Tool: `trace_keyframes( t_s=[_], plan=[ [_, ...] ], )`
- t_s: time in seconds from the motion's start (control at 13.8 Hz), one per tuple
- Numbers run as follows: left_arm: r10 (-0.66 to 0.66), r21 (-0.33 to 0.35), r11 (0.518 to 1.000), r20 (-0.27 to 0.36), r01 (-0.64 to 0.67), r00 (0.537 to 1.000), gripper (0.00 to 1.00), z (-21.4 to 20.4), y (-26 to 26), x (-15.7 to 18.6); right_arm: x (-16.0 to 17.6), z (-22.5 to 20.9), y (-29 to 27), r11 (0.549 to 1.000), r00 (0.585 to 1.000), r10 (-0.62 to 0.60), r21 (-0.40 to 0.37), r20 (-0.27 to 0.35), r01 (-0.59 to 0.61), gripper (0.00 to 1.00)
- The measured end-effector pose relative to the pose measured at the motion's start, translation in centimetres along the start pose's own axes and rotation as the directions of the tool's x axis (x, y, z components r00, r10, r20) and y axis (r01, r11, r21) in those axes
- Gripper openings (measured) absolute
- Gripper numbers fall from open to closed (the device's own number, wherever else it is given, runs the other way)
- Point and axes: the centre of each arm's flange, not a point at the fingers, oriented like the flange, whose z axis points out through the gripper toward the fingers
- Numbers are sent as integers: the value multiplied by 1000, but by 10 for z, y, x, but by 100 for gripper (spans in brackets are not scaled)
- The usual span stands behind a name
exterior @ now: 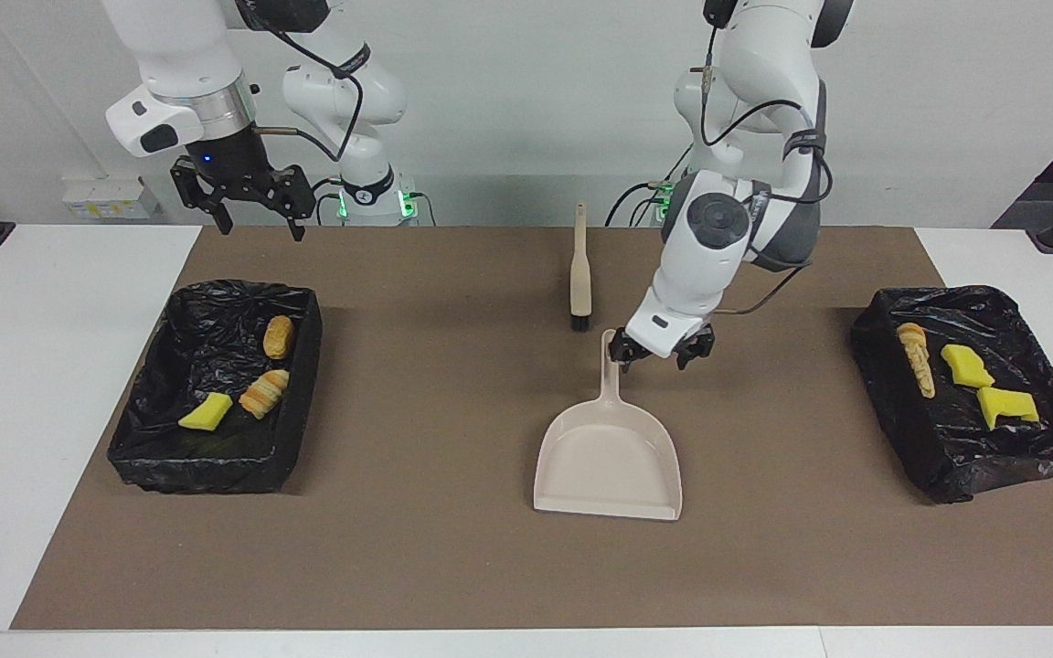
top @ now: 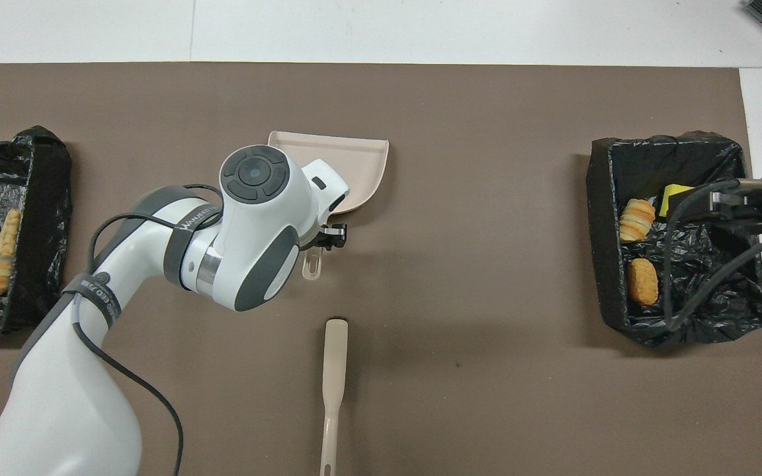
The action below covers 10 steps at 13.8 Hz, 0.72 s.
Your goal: Sweep and dump trash in bin
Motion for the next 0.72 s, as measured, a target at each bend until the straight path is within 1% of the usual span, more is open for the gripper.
trace_keyframes(
  t_s=[0.22,0.43,0.58,0.65,0.72],
  plan=[
    [24,1,1000,-17,-24,1000,100,-57,-95,13,0,0,-1,1000,1000,-2,0,-1,2,100],
    [87,2,996,-3,-87,996,100,-103,-173,1,0,-1,-1,1000,1000,-2,1,-2,2,100],
    [108,-1,994,6,-108,994,100,-138,-196,-21,0,-1,-1,1000,1000,-2,1,-2,2,100],
    [124,-1,992,9,-124,992,100,-154,-200,-33,0,-1,0,1000,1000,0,1,-2,0,100],
    [142,-2,990,25,-142,990,100,-168,-203,-46,0,-1,2,1000,1000,3,1,-2,-3,100]
  ],
)
